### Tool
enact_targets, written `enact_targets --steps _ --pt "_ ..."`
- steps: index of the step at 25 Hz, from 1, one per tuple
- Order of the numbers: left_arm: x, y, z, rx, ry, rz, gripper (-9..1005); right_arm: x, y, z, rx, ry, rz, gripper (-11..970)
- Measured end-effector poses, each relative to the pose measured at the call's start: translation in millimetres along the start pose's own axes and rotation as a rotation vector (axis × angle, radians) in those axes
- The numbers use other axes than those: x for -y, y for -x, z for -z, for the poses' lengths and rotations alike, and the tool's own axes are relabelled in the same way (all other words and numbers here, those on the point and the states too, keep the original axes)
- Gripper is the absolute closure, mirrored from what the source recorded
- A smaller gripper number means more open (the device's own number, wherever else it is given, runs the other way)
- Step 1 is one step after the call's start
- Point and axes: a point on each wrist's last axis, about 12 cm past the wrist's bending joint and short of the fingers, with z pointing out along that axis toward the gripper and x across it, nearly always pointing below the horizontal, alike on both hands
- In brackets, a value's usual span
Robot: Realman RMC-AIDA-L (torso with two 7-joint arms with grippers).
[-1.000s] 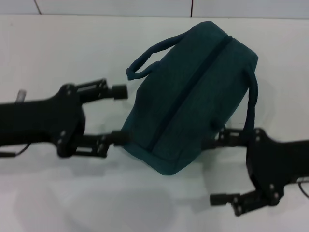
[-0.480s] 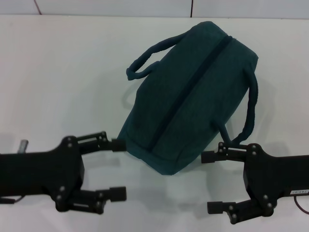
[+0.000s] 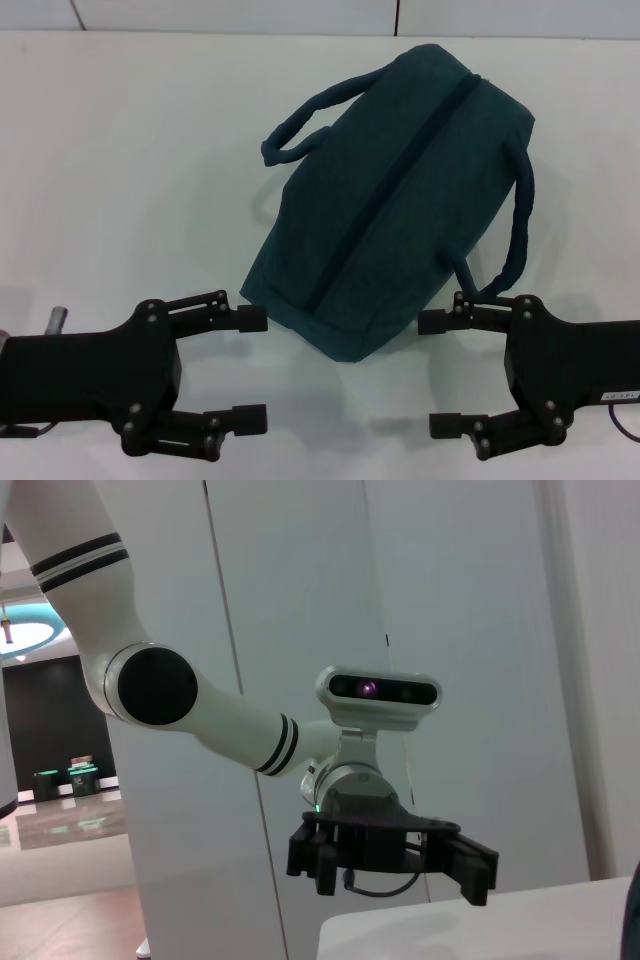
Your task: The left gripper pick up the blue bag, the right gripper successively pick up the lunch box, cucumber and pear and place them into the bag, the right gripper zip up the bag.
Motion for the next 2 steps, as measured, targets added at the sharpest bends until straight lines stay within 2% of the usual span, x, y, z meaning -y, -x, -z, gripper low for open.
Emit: enact_targets --steps 2 --pt "0.4 -0.3 0.6 0.001 0.003 0.001 115 0.1 -0.1 0.0 0.001 -0.001 -0.001 83"
